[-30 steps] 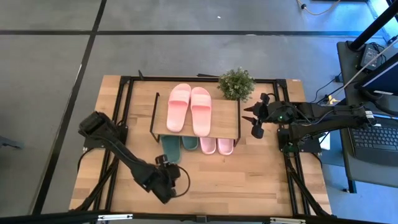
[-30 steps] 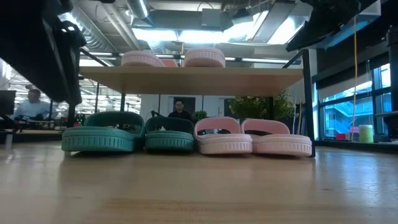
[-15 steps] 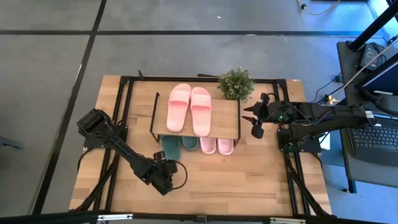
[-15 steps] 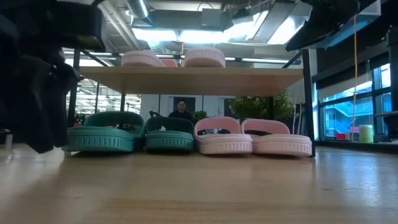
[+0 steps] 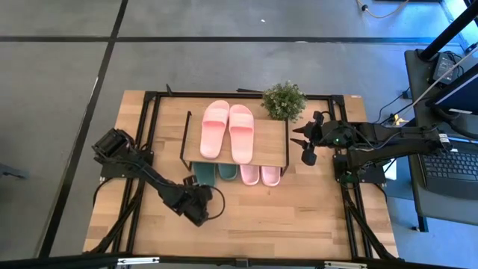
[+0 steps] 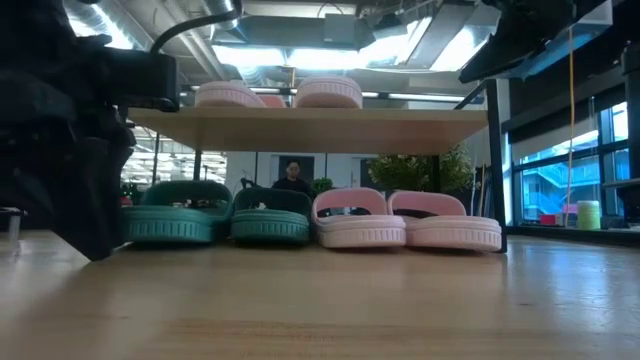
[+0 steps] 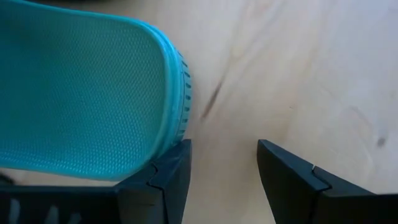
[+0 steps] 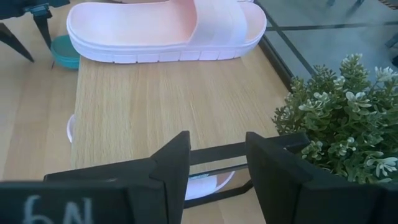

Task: Pick and place slides into the shelf
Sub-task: Put the green slide under the shelf, then return to Home Position

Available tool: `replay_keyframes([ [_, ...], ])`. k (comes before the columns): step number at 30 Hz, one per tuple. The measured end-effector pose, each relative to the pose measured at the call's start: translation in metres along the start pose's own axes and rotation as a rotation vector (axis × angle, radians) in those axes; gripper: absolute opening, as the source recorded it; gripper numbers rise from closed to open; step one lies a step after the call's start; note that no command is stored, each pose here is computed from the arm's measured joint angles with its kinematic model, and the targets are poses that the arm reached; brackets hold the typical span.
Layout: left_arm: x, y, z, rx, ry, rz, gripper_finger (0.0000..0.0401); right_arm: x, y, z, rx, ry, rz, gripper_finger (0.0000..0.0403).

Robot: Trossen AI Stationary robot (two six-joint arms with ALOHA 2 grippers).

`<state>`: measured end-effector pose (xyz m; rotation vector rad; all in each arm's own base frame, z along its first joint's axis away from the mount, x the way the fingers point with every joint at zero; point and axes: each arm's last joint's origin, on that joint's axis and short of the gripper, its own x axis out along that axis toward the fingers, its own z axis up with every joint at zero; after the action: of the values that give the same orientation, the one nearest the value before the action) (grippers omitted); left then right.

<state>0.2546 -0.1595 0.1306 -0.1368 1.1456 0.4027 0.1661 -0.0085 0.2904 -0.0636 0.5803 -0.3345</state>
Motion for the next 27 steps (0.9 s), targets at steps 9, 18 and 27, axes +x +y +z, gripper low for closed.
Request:
replay_keyframes([
  [9,0.004,0.01,0.004,0.003,-0.004,0.075,0.0173,0.0,0.0,0.0,-0.019,0.0,0.0,0.0157],
  [18,0.009,0.019,0.011,-0.027,-0.01,0.128,0.0173,0.0,0.0,0.0,-0.02,0.0,0.0,0.0157],
  [27,-0.009,0.017,0.007,-0.051,0.011,0.037,0.0173,0.0,0.0,0.0,-0.023,0.0,0.0,0.0157],
])
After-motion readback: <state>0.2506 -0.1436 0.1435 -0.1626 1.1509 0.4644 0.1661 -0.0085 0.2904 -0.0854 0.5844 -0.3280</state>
